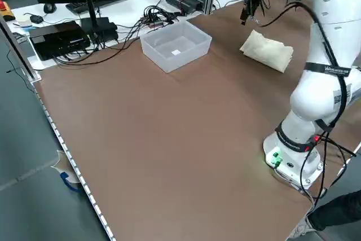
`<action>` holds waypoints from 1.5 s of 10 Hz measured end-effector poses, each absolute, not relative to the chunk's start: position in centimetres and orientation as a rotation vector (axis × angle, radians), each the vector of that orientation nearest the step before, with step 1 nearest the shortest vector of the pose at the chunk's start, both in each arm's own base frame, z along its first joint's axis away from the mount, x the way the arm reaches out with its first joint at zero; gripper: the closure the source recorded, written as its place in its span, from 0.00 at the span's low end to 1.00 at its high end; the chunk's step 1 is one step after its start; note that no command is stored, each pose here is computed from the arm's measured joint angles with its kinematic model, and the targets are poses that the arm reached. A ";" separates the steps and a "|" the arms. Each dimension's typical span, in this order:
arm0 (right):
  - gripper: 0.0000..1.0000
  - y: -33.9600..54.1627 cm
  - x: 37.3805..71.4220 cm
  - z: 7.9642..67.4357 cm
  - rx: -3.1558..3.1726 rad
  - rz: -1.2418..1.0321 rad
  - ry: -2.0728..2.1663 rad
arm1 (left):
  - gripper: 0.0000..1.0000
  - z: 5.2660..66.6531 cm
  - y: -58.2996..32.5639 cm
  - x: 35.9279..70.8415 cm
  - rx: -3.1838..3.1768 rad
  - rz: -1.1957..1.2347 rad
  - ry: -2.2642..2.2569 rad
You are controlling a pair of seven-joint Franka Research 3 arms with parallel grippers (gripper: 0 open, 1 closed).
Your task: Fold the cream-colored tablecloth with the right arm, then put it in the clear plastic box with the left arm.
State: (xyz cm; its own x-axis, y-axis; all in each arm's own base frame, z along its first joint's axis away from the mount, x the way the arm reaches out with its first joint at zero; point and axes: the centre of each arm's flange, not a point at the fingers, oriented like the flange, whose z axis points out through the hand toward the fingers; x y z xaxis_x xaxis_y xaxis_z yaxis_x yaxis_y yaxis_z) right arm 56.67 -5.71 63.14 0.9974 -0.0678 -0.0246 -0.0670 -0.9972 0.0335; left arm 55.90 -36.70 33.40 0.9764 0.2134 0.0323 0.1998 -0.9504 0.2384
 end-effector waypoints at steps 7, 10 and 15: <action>0.00 -5.1 56.8 63.2 3.108 -0.028 -0.086 | 0.00 23.4 -29.3 51.9 2.798 0.013 0.222; 0.00 -4.7 56.9 63.2 3.140 -0.022 -0.082 | 0.00 22.1 -28.6 50.8 2.698 -0.028 0.128; 0.00 -4.8 56.7 63.5 3.142 -0.012 -0.085 | 0.00 20.5 -27.2 49.7 2.548 0.013 0.023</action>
State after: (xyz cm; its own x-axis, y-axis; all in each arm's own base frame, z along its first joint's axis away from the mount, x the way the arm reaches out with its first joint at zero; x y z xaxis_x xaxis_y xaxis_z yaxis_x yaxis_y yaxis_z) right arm 56.73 -4.77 63.52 0.9985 -0.0540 -0.0080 -0.0540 -0.9985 -0.0017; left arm 49.66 -27.23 20.49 0.9998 0.0197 0.0045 0.0138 -0.8291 0.5589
